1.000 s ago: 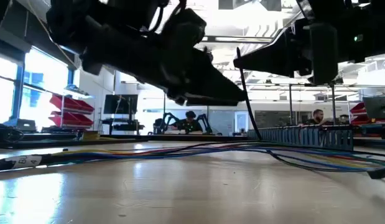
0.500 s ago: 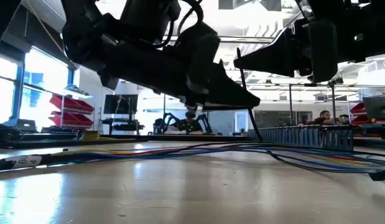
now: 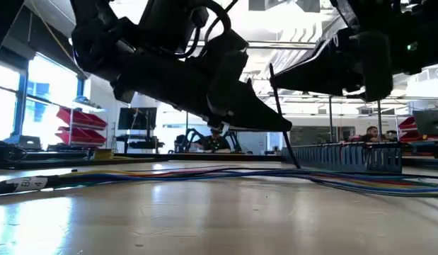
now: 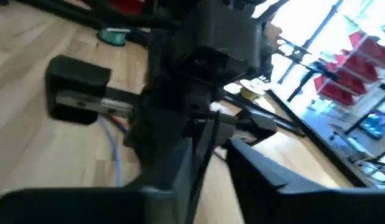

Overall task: Ziptie cables
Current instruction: Wrap the left black zip tie on the cables

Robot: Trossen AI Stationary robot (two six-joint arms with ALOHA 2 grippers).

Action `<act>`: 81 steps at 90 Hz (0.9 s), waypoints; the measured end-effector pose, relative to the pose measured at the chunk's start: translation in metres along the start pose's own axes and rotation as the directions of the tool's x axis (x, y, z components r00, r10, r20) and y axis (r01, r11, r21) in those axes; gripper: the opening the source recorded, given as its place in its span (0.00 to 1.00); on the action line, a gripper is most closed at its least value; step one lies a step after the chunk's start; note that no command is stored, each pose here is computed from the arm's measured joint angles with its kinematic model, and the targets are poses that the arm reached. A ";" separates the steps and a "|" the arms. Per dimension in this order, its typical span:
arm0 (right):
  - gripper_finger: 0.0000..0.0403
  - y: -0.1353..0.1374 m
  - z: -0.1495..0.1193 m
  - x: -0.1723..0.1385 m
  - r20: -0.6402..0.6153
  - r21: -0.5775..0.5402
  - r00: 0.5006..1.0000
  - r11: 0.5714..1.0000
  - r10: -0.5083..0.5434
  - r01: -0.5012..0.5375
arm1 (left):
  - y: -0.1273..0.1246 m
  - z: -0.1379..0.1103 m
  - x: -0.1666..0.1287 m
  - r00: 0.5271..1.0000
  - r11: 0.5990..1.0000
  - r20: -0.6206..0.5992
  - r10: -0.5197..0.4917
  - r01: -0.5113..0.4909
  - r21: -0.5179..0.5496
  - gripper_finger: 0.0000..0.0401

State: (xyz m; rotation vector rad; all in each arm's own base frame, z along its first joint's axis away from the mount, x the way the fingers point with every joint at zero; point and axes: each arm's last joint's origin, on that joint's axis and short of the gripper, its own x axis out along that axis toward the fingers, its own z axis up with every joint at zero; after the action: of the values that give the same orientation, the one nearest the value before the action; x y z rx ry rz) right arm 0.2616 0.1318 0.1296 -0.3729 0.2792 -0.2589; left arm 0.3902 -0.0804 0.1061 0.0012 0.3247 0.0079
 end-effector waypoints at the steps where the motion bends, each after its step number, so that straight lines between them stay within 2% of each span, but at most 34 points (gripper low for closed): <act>1: 0.33 0.000 -0.001 0.000 -0.006 0.007 1.000 1.000 0.001 0.000 | 0.000 0.000 0.000 1.000 1.000 -0.001 0.000 0.000 0.003 0.00; 6: 0.39 -0.001 -0.005 0.002 -0.040 0.037 0.999 0.999 0.013 -0.011 | 0.000 0.000 0.000 1.000 1.000 -0.003 -0.003 0.003 0.014 0.00; 11: 0.42 -0.001 -0.009 0.004 -0.065 0.045 0.995 0.996 0.079 -0.077 | 0.001 0.000 0.000 1.000 1.000 -0.006 -0.014 0.014 0.023 0.00; 20: 0.41 -0.004 -0.012 0.009 -0.078 0.093 0.978 0.978 0.193 -0.185 | 0.000 0.000 0.000 0.999 0.999 -0.007 -0.039 0.039 0.036 0.00; 29: 0.32 -0.008 -0.013 0.013 -0.080 0.117 0.976 0.975 0.200 -0.190 | 0.000 -0.001 0.000 0.999 0.997 -0.012 -0.053 0.053 0.049 0.00; 48: 0.05 -0.008 -0.011 0.014 -0.060 0.021 0.974 0.976 0.218 -0.217 | 0.002 -0.002 0.001 0.995 0.995 -0.033 -0.091 0.092 0.047 0.00; 54: 0.02 -0.007 -0.011 0.014 -0.058 0.004 0.973 0.975 0.222 -0.222 | 0.004 -0.003 0.001 0.994 0.994 -0.038 -0.102 0.103 0.045 0.00; 61: 0.01 -0.007 -0.011 0.013 -0.060 0.033 0.979 0.980 0.197 -0.195 | 0.006 -0.004 0.002 0.993 0.994 -0.054 -0.101 0.104 0.038 0.00; 73: 0.00 -0.008 -0.014 0.012 -0.098 0.121 0.991 0.989 0.094 -0.082 | 0.011 -0.005 0.000 0.988 0.993 -0.104 -0.112 0.116 0.035 0.02; 81: 0.00 -0.010 -0.020 0.011 -0.158 0.203 0.987 0.979 0.022 0.011 | 0.012 -0.002 -0.006 0.977 0.990 -0.180 -0.112 0.125 0.062 0.07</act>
State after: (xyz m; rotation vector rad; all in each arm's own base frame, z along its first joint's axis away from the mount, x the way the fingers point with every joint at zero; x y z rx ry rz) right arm 0.2635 0.1129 0.1131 -0.1487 0.4080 -0.3094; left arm 0.3841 -0.0683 0.1058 0.0540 0.5011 -0.1231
